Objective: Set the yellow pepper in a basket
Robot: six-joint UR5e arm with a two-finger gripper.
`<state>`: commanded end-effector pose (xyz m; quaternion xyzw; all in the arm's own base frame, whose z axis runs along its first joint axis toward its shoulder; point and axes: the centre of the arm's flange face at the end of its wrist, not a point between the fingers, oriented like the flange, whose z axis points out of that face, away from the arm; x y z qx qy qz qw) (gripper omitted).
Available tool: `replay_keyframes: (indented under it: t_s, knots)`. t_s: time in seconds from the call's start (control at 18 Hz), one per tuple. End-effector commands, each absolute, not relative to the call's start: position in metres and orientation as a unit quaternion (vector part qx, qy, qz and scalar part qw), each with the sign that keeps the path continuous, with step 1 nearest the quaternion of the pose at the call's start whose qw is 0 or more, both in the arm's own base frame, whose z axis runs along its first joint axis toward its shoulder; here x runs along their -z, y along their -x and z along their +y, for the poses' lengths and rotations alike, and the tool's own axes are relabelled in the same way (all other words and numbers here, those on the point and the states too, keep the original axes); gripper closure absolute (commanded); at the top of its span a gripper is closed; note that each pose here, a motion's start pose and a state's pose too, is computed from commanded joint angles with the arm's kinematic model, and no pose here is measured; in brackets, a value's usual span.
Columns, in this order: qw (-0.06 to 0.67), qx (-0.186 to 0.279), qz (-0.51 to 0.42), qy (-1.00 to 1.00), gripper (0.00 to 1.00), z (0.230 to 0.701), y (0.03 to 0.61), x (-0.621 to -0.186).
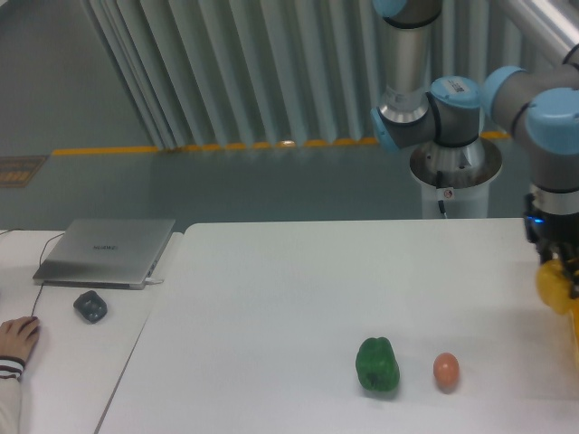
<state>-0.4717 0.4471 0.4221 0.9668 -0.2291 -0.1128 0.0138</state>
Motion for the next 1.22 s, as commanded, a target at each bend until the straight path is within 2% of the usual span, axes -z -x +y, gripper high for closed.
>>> replay_keyframes:
  t_s: [0.11,0.22,0.44,0.5,0.56,1.22]
  knots:
    - [0.009,0.134,-0.226,-0.965,0.6,0.448,0.476,-0.422]
    - [0.01,0.135,-0.22,-0.966,0.59,0.442,0.482,-0.416]
    - [0.015,0.131,-0.199,-0.971,0.49,0.418,0.495,-0.402]
    - [0.015,0.131,-0.197,-0.972,0.11,0.415,0.498,-0.402]
    - [0.016,0.132,-0.194,-0.972,0.0,0.415,0.498,-0.403]
    - [0.029,0.133,-0.205,-0.969,0.0,0.425,0.485,-0.401]
